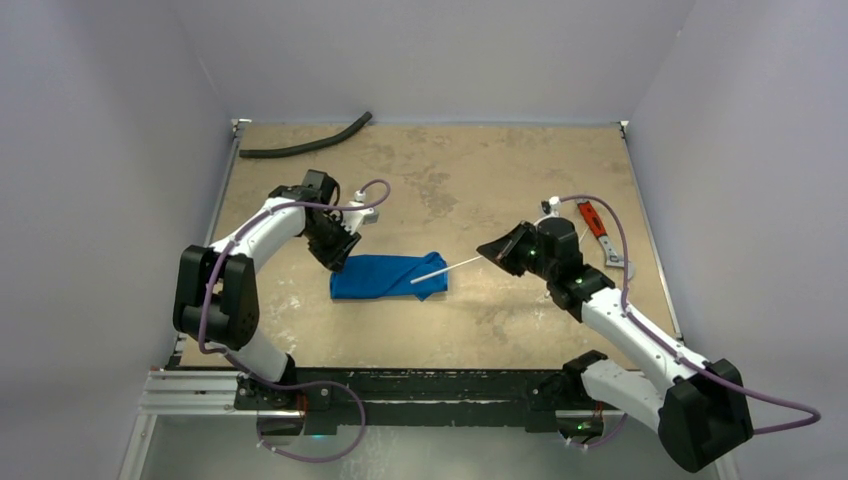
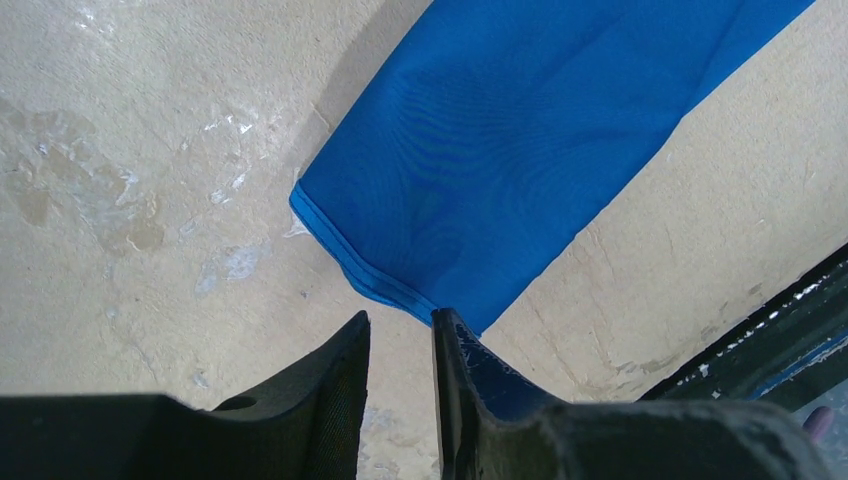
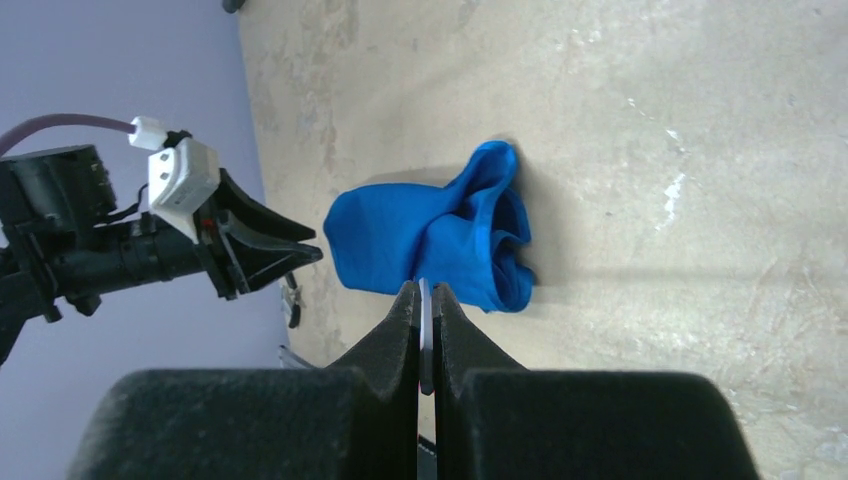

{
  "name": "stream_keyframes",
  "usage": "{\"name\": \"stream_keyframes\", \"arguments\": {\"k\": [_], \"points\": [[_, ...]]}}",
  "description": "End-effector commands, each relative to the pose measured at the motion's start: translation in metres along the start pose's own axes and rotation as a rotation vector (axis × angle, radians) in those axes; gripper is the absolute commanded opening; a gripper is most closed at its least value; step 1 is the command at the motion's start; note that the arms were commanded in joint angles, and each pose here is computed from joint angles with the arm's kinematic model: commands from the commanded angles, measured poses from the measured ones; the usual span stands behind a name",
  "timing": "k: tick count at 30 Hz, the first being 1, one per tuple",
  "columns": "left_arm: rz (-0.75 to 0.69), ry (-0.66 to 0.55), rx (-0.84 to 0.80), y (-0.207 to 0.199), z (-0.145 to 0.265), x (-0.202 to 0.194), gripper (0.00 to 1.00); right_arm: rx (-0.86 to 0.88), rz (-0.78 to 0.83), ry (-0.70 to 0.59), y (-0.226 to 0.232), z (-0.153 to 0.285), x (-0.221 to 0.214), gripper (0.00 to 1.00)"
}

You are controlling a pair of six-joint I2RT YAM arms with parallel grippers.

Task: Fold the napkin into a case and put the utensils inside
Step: Insert the utensils into the folded napkin.

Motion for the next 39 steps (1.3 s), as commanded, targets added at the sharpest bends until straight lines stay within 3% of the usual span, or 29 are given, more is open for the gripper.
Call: {"name": "stream_keyframes", "arguments": {"k": [1,25,39], "points": [[0.016,-0.042,0.037,0.003,0.0,0.004,0.27,0.006,-0.028,-0.062,-0.005,0.001,0.004,0.0],[0.023,0.028,0.032,0.006,-0.027,-0.011,0.14,0.084,-0.151,-0.119,-0.024,-0.017,0.003,0.0],[0.009,0.063,0.036,0.007,-0.037,-0.019,0.07,0.076,-0.153,-0.083,-0.027,-0.032,-0.012,0.0]]}}
Point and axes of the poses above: each gripper's point midway between its finger pads, its own z axis back along the fingers, its own y axis along the line the jaws close on, x = y × z, the point moved 8 cm from there along z, back along the fingers, and after that the axes turned 12 degrees about -z, right-handed, at the moved point
